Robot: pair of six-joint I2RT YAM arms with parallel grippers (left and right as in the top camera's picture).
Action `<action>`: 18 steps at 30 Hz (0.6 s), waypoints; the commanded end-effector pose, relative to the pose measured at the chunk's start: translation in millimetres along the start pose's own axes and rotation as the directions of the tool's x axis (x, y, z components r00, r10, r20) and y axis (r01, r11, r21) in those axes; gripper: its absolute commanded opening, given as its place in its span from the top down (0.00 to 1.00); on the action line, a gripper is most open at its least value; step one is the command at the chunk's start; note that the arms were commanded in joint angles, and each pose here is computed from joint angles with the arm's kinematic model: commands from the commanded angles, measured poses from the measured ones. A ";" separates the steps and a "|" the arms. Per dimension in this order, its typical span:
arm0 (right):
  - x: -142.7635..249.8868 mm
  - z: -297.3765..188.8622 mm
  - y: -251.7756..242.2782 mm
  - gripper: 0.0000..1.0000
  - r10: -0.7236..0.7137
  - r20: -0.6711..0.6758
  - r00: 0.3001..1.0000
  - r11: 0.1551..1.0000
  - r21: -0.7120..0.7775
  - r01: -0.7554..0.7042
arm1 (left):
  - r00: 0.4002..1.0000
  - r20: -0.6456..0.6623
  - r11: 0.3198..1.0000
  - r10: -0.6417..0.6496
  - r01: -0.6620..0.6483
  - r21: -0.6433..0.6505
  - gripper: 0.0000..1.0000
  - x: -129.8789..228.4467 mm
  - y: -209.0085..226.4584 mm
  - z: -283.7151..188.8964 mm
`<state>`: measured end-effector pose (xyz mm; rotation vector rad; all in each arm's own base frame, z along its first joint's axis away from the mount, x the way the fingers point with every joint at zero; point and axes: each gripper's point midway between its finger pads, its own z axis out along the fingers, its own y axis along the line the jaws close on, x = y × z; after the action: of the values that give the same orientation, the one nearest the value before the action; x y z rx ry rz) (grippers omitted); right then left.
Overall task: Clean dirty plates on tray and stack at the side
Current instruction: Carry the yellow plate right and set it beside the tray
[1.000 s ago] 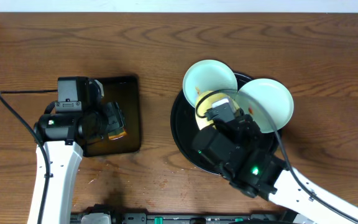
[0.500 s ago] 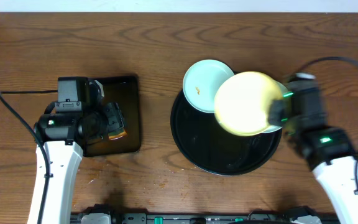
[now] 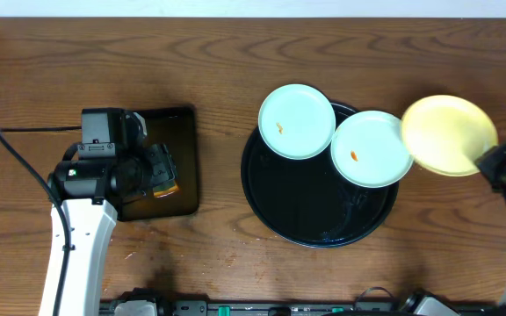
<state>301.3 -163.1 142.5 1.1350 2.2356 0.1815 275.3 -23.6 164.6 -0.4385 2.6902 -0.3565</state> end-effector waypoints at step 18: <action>-43.5 80.9 -70.0 0.59 0.070 0.037 0.997 0.996 0.060 -0.072 | 1.000 0.028 1.000 0.007 -0.007 0.001 0.38 -8.0 -0.8 -2.3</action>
<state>296.4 -257.8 46.2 1.4174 2.2006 0.0058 278.6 -23.5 166.1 -0.4345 2.6758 -0.3577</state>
